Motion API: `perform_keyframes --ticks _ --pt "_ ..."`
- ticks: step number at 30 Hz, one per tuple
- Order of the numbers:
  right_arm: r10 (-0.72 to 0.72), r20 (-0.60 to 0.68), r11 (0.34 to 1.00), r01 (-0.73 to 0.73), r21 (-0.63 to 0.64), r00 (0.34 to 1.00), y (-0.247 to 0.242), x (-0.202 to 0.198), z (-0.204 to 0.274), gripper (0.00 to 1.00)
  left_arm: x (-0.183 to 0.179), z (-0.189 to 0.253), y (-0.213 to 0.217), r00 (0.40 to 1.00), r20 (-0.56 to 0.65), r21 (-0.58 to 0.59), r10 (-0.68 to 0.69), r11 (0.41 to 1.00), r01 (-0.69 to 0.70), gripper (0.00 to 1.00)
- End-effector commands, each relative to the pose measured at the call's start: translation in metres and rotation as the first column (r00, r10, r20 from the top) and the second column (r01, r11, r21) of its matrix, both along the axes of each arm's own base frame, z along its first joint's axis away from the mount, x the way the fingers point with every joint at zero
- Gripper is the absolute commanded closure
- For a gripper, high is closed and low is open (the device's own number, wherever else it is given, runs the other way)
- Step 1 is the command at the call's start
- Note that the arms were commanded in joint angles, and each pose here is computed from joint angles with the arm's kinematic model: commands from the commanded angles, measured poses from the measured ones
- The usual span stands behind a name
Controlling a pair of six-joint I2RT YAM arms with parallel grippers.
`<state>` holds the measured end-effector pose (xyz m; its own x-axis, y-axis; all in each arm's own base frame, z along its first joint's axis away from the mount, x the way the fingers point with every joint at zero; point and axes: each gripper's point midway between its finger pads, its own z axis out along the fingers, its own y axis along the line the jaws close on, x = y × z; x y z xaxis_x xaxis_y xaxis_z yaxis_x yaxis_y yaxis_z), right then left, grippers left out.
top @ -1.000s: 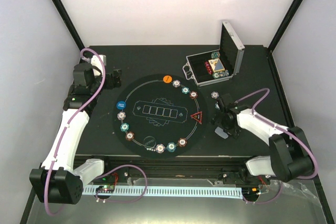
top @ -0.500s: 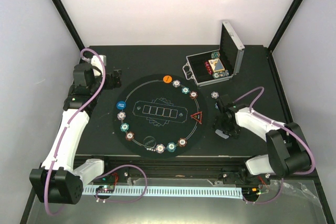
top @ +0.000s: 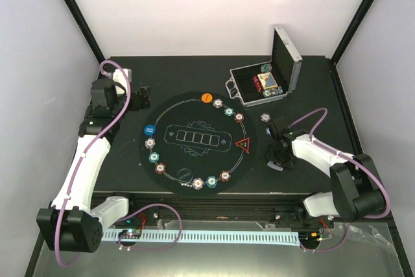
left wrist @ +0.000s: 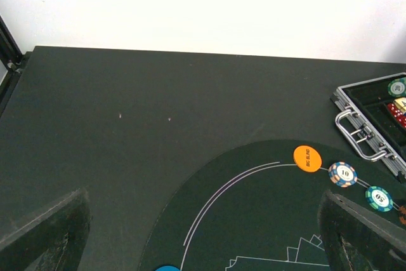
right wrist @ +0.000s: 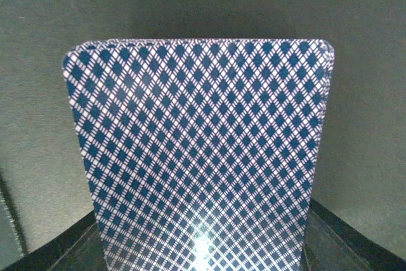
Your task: Distribute texas hold em gaming equipment
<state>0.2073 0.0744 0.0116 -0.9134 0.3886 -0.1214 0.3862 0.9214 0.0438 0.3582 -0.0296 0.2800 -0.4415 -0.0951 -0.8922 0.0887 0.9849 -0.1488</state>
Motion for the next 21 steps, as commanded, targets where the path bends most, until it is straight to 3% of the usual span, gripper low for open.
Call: perform_keyframes --ticks 1,14,21 --pt "0.038 0.030 0.998 -0.039 0.057 0.999 0.011 0.005 -0.009 0.39 -0.001 0.013 -0.004 0.999 0.045 -0.006 -0.018 1.000 0.018 0.01" --pt "0.153 0.082 0.988 -0.154 0.012 0.985 0.011 0.022 0.031 0.43 0.000 0.009 -0.008 0.999 0.031 -0.022 -0.037 0.999 0.038 0.01" --pt "0.317 0.090 0.947 -0.321 0.028 0.944 0.034 0.029 0.055 0.43 0.001 -0.002 -0.025 0.994 0.005 -0.101 -0.107 0.989 0.107 0.01"
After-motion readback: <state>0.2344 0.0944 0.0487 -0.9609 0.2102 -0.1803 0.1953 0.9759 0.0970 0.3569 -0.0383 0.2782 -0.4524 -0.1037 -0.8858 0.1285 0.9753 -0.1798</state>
